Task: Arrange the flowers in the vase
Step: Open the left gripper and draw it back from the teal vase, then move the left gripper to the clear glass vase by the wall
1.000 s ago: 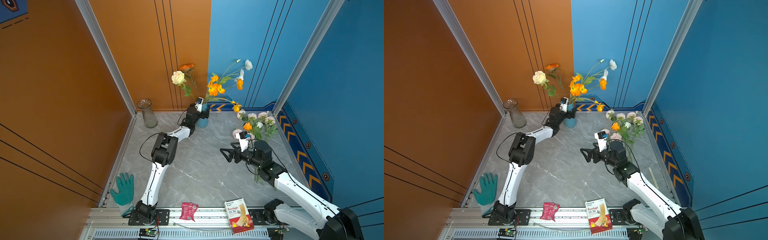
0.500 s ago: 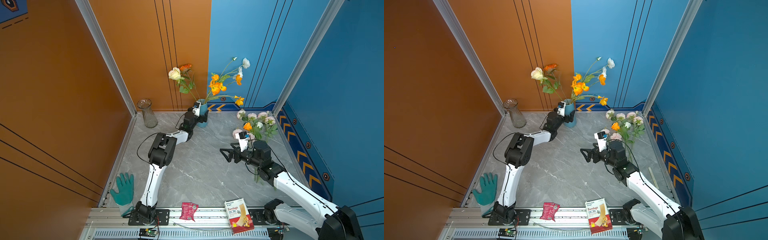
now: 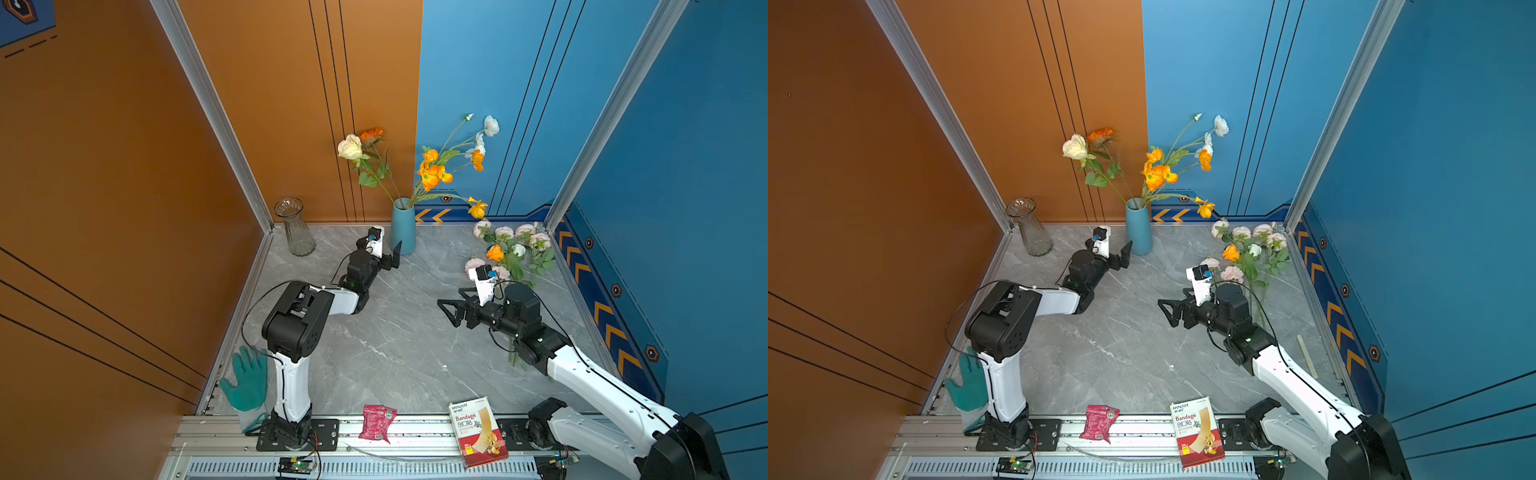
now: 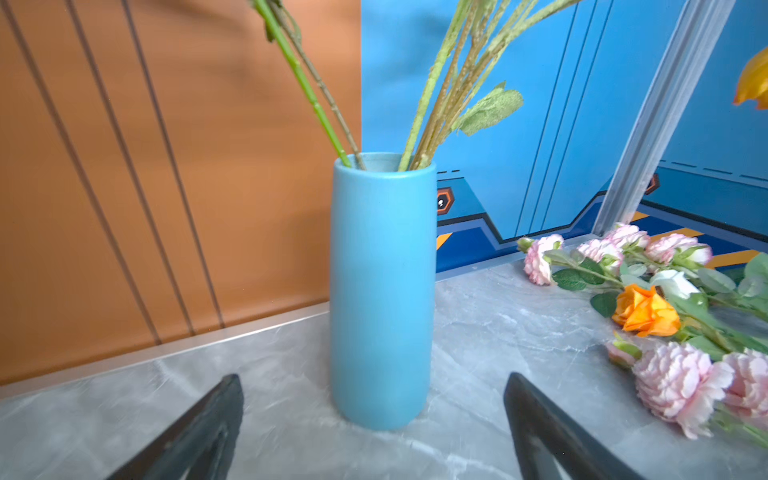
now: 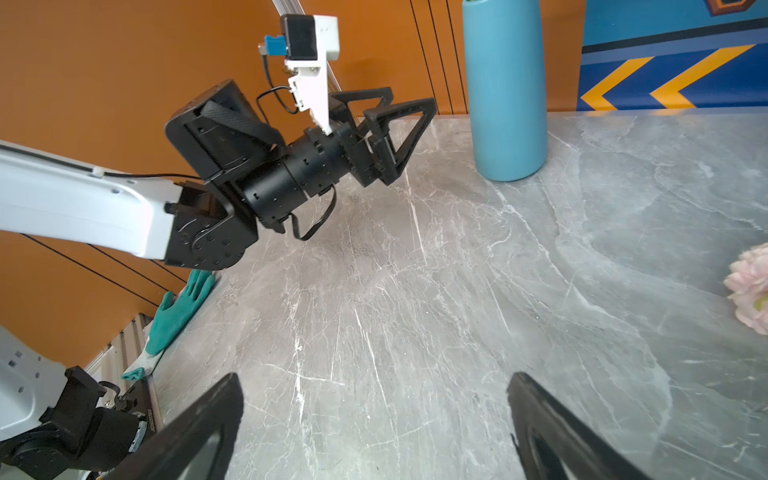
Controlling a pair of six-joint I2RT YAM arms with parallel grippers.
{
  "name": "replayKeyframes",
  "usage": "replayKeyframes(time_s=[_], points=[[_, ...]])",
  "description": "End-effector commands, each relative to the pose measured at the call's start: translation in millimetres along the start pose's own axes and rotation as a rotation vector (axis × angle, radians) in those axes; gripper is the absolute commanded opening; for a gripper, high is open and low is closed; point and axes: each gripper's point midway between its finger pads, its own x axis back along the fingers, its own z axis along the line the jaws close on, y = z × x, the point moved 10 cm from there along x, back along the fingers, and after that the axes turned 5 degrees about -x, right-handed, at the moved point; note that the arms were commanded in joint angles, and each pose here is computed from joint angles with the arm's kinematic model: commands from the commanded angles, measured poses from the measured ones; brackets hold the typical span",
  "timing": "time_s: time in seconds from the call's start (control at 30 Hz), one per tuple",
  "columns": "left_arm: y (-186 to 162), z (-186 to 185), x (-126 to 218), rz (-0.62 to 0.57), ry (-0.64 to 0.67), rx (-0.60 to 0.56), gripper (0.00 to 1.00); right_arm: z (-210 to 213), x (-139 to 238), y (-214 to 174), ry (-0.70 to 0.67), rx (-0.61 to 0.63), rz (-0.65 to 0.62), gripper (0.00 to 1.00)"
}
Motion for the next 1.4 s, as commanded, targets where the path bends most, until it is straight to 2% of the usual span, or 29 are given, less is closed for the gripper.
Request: replayKeyframes(time_s=[0.0,0.13,0.23,0.37,0.5,0.63,0.97,1.37], points=[[20,22,32,-0.017,0.251,-0.079,0.98,7,-10,-1,-0.006,0.033,0.001,1.00],[29,67,54,0.168,0.526,-0.106,0.98,23,-27,2,0.032,0.064,0.013,1.00],[40,87,60,0.217,0.626,-0.151,0.98,34,-41,7,0.034,0.069,0.013,1.00],[53,115,52,0.279,0.696,-0.145,0.98,43,-65,21,0.018,0.029,0.044,1.00],[60,146,38,0.269,0.713,-0.109,0.98,50,-93,36,0.005,-0.012,0.105,1.00],[58,177,25,0.248,0.696,-0.037,0.98,68,-111,36,0.054,0.002,0.132,1.00],[46,226,-8,0.266,0.761,-0.081,0.98,75,-129,39,0.140,0.028,0.150,1.00],[12,271,-35,0.275,0.765,-0.052,0.98,79,-141,32,0.182,0.044,0.172,1.00]])
